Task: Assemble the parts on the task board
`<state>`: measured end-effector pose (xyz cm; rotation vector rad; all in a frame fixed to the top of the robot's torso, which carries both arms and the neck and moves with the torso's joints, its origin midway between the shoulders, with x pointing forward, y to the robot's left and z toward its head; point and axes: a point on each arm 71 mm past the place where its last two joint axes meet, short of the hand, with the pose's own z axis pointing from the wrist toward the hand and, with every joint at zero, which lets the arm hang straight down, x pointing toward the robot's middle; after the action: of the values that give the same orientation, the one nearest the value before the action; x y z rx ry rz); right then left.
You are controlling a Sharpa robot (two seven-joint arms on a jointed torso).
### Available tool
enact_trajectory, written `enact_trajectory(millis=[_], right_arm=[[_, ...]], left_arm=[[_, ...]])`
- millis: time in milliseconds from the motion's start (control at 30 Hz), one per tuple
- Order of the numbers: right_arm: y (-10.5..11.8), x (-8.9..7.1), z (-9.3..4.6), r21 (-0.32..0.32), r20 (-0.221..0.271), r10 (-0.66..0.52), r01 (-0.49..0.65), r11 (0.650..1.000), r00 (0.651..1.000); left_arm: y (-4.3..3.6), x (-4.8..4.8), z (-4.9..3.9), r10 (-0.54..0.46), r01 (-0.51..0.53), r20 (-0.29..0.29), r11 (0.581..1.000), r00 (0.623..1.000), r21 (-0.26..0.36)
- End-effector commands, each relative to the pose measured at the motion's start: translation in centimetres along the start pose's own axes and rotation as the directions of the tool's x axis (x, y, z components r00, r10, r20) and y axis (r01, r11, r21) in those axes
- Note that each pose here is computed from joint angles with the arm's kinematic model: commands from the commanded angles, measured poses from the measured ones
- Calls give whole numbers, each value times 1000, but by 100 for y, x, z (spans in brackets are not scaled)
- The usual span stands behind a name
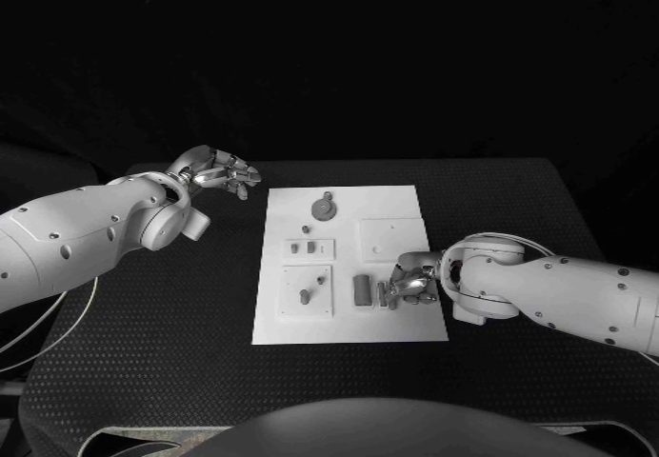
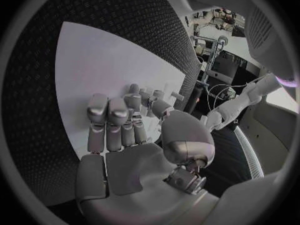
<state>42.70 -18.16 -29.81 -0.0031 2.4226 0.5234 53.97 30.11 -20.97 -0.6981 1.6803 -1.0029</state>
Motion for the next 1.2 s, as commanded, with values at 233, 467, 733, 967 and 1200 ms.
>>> enact_trajectory(millis=[233,467,733,967,1200], right_arm=[[28,24,33,-2,-35,-31,31,1000,999],[21,15,34,-1,-25,-27,27,1000,999],[-22,-6,-20,-11,12,-7,7,1000,1000],[-60,-184,-113,-80,56,34,-29,996,998],[-137,-732,-225,-152,200,117,-87,985,973]], left_arm=[[-16,10,-1,-5,5,-11,1000,1000,8],[-13,4,-4,-4,4,-9,1000,1000,7],[-17,3,-5,-3,3,-6,1000,1000,11],[-25,-4,-18,-10,10,1,1000,1000,20],[-41,17,-4,-44,44,-4,999,999,21]])
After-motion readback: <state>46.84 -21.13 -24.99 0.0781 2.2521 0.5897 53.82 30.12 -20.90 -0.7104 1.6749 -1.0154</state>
